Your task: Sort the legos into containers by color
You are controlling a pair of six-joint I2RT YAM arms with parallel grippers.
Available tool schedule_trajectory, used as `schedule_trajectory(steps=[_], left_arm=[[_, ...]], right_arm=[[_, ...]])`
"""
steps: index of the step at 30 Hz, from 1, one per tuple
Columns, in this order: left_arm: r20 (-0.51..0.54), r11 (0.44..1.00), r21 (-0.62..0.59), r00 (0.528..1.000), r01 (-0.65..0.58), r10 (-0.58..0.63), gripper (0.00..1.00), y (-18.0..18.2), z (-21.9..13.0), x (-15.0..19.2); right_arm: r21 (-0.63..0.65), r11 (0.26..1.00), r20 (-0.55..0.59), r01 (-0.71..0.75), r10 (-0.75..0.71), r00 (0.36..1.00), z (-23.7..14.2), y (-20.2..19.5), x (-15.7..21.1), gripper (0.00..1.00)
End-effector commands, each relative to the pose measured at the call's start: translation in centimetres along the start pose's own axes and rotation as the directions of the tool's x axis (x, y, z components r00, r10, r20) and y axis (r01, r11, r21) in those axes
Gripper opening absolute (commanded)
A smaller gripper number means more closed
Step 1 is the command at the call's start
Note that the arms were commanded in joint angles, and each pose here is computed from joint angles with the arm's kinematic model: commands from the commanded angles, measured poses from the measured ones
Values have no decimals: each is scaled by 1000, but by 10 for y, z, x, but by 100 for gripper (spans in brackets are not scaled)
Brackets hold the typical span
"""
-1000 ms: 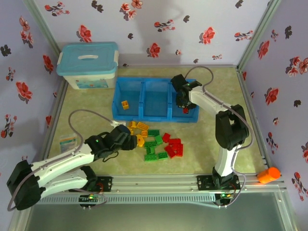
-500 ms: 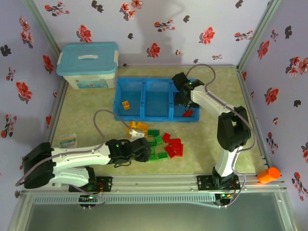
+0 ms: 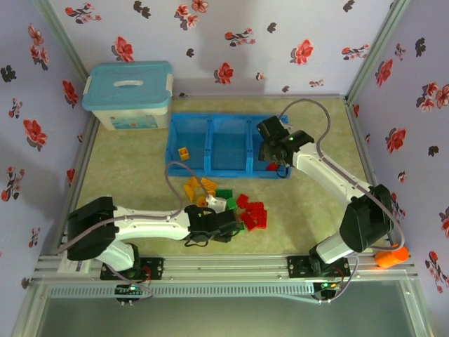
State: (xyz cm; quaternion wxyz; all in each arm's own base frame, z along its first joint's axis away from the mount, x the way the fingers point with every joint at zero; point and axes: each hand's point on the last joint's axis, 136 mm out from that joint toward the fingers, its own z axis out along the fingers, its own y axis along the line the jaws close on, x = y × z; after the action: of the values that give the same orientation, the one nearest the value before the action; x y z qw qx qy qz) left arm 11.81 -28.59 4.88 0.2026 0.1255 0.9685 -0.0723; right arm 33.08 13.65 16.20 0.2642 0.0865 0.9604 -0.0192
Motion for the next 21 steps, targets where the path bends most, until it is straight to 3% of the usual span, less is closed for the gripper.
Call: schedule_trajectory(steps=[1,21], left_arm=[[-5,1000,-24,1000,19,-19,77,-1,-1,-1],[-37,1000,-18,999,12,-12,76,-14,12,2]], right_arm=[[-5,999,48,-38,38,998,-8,-4,-3,76],[-8,998,50,-58,59,997,-4,-11,8,76]])
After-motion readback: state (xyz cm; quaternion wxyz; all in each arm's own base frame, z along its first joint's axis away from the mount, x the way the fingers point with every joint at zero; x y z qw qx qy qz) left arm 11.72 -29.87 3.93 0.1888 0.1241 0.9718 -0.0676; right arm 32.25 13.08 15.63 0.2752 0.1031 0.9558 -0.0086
